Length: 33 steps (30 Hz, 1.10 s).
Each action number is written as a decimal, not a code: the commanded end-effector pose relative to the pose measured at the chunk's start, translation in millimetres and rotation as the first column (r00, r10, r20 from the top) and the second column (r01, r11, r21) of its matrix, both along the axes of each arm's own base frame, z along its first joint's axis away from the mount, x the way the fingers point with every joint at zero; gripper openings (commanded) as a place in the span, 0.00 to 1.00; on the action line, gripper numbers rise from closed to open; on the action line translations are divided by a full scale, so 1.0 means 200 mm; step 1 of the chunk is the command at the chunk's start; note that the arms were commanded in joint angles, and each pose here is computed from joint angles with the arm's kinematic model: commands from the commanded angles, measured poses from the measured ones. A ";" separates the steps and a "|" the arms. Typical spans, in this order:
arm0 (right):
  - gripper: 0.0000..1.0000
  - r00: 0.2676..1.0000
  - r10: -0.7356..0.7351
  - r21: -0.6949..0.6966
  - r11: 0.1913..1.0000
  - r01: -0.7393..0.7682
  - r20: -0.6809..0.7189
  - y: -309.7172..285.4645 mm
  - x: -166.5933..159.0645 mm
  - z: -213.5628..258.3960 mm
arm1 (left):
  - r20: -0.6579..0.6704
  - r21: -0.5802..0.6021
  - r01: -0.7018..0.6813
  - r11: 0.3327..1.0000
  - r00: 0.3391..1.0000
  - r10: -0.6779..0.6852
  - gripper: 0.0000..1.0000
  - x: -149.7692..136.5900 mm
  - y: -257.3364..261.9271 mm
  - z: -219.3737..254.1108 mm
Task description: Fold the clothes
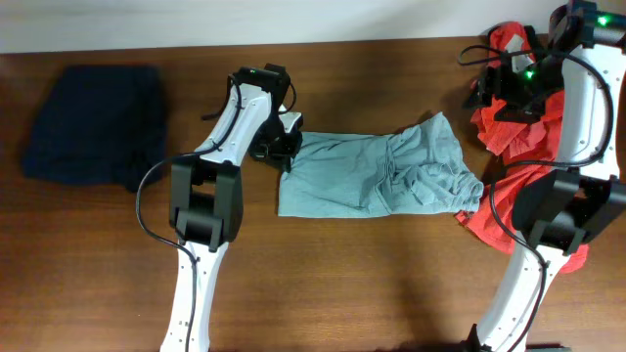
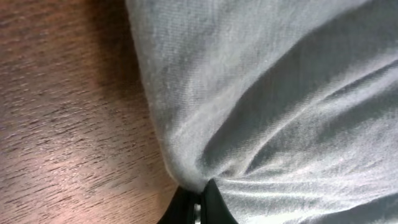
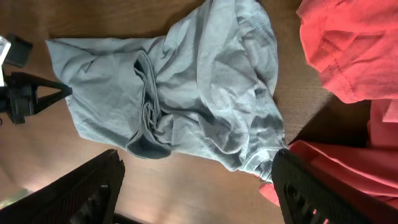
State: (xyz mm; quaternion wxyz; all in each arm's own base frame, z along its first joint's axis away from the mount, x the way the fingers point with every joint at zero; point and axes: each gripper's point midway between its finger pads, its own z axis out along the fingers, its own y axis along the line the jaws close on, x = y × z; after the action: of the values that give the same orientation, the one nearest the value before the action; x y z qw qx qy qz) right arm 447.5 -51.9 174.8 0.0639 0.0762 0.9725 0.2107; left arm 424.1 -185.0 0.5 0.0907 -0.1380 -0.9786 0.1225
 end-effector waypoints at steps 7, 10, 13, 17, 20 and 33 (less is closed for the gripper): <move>0.79 0.999 0.014 -0.020 1.000 -0.013 0.036 0.01 -0.01 0.07 | -0.060 0.051 -0.048 0.998 0.997 0.051 0.01 -0.01 0.23 -0.11; 0.79 0.999 0.014 -0.020 1.000 -0.013 0.036 0.01 -0.01 0.07 | -0.051 0.048 -0.091 0.995 0.994 0.094 0.01 0.04 0.32 -0.11; 0.79 0.999 0.014 -0.020 1.000 -0.013 0.036 0.01 -0.01 0.07 | -0.032 0.041 -0.126 0.991 0.991 0.127 0.01 0.08 0.40 -0.11; 0.79 0.999 0.020 -0.020 1.000 -0.019 0.036 0.02 -0.01 0.07 | -0.005 0.037 -0.149 0.988 0.989 0.149 0.01 0.13 0.51 -0.12; 0.79 0.999 0.035 -0.021 0.999 -0.034 0.038 0.05 0.00 0.07 | 0.010 0.062 -0.165 0.984 0.986 0.165 0.01 0.15 0.58 -0.13; 0.82 0.994 0.112 -0.010 0.994 -0.112 0.001 0.22 0.03 -0.04 | 0.024 0.065 -0.187 0.980 0.982 0.186 0.01 0.17 0.63 -0.13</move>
State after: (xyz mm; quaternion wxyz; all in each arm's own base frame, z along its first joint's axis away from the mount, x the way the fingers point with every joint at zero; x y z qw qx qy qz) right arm 455.0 -12.5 174.7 0.0640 0.0299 0.9751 0.2100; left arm 461.8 -85.1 -0.1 0.0593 -0.0411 -0.9856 0.1530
